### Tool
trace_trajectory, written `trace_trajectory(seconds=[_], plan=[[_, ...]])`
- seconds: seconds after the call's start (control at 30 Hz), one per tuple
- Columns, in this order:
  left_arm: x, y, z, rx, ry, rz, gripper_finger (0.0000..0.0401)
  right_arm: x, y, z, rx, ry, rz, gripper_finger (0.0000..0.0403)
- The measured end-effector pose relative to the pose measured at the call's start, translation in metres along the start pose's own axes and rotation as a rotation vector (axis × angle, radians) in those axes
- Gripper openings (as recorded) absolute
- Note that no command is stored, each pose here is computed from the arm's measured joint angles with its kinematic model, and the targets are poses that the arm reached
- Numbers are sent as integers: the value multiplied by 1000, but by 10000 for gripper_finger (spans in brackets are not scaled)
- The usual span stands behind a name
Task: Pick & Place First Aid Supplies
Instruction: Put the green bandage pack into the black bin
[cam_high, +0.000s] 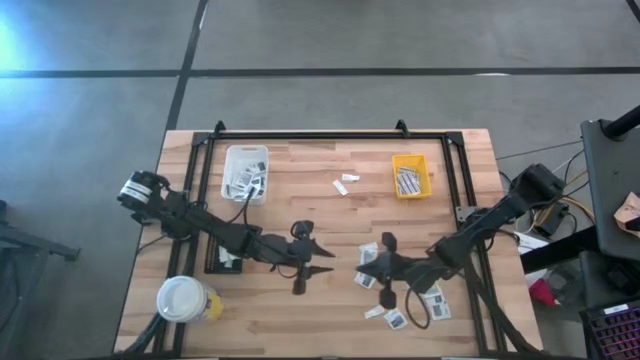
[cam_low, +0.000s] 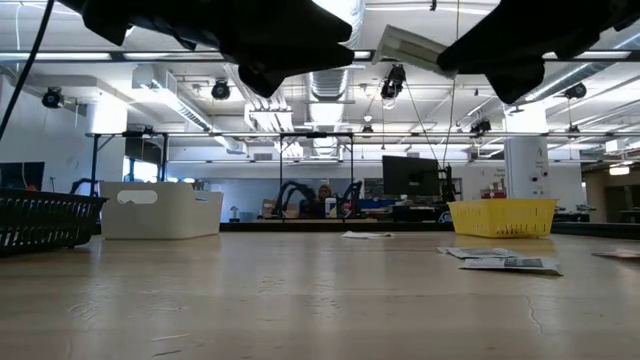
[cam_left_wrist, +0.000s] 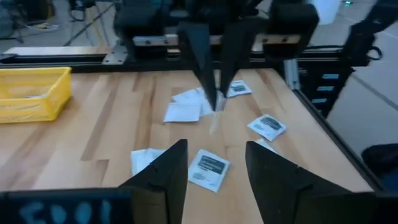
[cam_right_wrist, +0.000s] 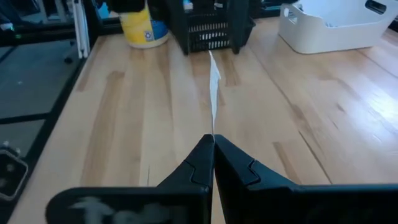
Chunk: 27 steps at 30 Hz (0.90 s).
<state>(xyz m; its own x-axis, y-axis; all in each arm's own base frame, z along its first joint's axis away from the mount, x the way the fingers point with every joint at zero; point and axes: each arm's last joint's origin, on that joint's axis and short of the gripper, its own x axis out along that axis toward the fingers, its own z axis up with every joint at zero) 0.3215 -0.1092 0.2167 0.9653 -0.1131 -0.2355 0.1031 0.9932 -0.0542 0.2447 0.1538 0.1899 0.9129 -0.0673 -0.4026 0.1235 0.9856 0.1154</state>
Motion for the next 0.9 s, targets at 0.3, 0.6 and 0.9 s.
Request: trace_trajectory(seconds=[0.3, 0.6, 0.9], plan=[[0, 0, -1, -1, 3, -2, 154, 12, 2, 10, 15, -13, -18, 8], [0, 0, -1, -1, 3, 2, 154, 24, 4, 12, 22, 1, -13, 8], [0, 0, -1, -26, -2, -1, 145, 33, 4, 18, 48, -25, -27, 8]])
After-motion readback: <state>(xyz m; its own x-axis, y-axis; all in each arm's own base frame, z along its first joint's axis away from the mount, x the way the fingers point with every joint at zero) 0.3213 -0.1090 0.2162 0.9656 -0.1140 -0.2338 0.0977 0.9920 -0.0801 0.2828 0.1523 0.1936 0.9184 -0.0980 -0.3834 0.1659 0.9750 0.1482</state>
